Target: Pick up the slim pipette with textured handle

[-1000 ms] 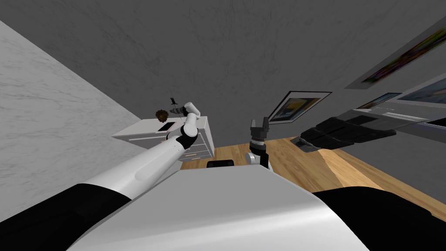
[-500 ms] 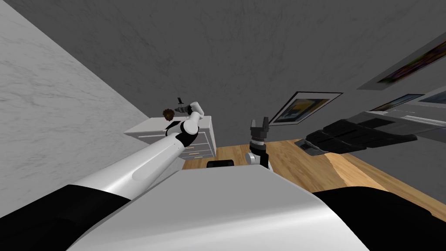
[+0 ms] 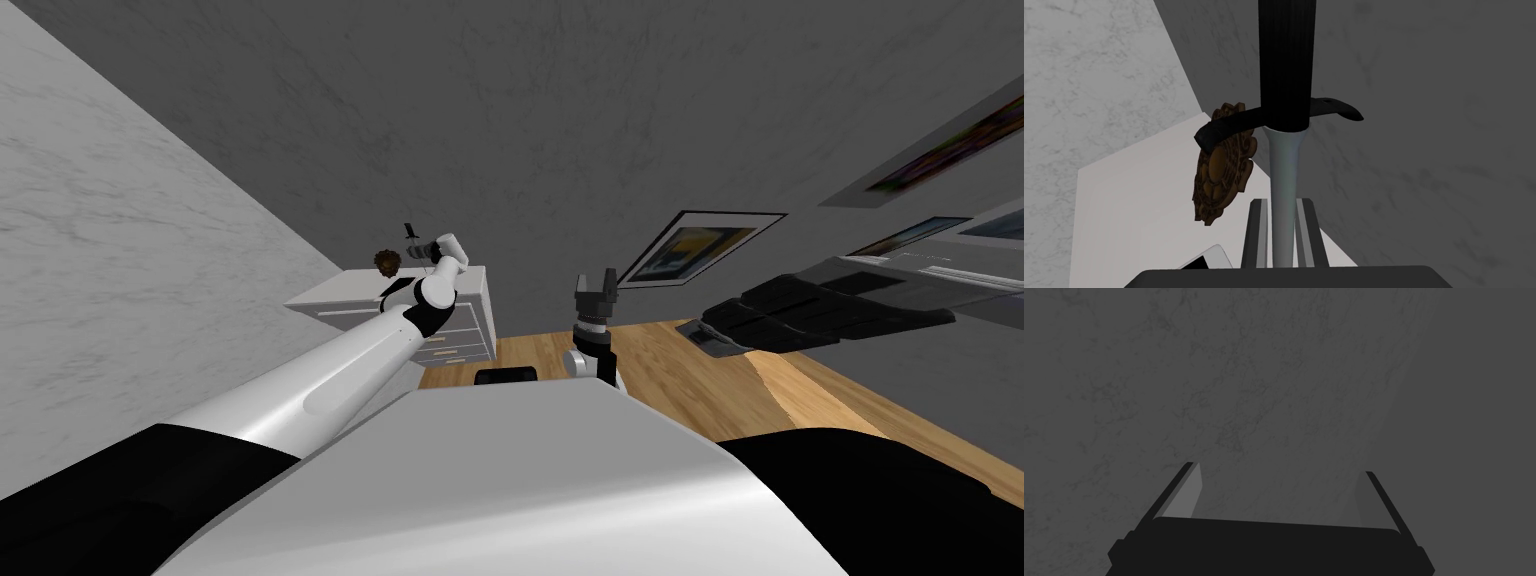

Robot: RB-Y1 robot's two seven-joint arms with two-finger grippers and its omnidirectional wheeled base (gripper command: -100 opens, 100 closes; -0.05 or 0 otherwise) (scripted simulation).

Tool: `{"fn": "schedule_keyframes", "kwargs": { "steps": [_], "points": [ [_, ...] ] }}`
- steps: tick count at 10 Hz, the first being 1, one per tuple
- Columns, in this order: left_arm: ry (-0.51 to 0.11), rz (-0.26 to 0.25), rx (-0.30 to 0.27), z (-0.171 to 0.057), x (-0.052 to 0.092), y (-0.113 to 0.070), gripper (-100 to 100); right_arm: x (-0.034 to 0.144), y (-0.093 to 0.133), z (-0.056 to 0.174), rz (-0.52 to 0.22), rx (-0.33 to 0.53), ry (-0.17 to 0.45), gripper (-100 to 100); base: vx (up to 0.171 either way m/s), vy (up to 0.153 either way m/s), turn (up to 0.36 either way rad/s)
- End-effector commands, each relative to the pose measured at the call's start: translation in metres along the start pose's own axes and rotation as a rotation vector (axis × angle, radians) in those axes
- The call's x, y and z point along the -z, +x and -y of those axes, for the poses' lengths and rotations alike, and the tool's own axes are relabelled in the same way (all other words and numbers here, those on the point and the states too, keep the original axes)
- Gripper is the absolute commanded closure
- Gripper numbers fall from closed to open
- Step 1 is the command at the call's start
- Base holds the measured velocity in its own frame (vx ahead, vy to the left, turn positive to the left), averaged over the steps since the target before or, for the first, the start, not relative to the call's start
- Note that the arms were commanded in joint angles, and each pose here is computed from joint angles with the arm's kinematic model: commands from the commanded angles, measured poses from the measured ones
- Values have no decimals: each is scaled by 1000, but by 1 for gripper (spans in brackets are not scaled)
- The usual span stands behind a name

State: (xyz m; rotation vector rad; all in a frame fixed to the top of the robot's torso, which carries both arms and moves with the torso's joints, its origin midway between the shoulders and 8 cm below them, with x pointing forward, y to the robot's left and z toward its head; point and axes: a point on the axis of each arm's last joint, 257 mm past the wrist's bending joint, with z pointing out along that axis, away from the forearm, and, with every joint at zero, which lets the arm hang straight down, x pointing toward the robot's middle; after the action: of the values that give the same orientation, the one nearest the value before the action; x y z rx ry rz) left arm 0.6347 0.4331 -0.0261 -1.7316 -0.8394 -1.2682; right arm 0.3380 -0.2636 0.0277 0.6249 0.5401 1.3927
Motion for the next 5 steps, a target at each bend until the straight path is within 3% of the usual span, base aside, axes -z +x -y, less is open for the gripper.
{"fn": "schedule_keyframes", "kwargs": {
  "steps": [1, 2, 5],
  "points": [
    [0, 0, 0, 0, 0, 0, 0, 0, 0, 0, 0, 0, 0, 0, 0, 0, 0],
    [1, 14, -7, 5, -7, -6, 100, 0, 0, 0, 0, 0, 0, 0, 5, -51, -84],
    [26, 38, 6, 38, -37, -13, 100, 0, 0, 0, 0, 0, 0, 0, 6, -97, -122]
  ]
}}
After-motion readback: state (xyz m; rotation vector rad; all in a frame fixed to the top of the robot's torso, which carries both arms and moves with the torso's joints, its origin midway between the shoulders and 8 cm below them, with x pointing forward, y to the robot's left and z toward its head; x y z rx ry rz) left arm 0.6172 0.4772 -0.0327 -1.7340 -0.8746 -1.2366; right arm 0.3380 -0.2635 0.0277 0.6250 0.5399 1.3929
